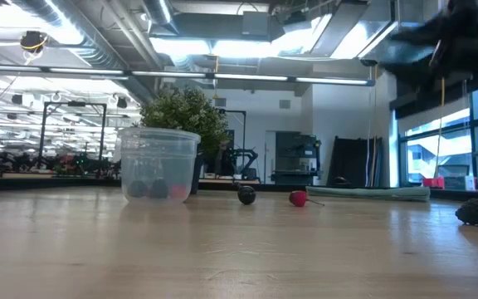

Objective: Pick and placing Produce into tupperware
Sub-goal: Put the red cherry into the transparent container

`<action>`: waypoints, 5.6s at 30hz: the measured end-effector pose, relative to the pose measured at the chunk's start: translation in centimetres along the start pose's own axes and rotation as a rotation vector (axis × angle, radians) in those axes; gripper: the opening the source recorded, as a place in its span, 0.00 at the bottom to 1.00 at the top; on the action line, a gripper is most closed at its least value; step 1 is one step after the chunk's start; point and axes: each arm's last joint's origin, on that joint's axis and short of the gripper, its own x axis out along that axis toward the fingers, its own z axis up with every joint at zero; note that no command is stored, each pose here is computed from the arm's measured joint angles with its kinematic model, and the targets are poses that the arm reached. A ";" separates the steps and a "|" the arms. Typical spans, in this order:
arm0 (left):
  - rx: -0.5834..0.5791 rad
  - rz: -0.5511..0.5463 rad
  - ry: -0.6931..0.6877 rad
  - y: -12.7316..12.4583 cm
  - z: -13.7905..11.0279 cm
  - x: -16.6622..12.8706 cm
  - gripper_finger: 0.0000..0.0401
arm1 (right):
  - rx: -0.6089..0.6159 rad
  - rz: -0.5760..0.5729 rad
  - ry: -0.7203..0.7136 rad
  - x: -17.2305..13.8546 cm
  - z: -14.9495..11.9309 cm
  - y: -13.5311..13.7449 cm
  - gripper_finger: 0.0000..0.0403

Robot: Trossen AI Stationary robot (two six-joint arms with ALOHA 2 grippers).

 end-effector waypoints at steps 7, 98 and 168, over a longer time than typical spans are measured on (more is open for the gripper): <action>0.028 0.089 0.067 -0.1 0.6 -4.8 0.64 | -0.113 0.039 0.147 2.1 5.4 2.9 0.71; -0.066 0.302 0.134 3.1 -15.4 -10.8 0.64 | -0.546 0.072 1.390 19.3 -17.4 4.3 0.38; -0.085 0.300 0.154 3.1 -15.6 -10.8 0.62 | -0.526 0.042 1.457 20.5 -17.9 4.7 0.19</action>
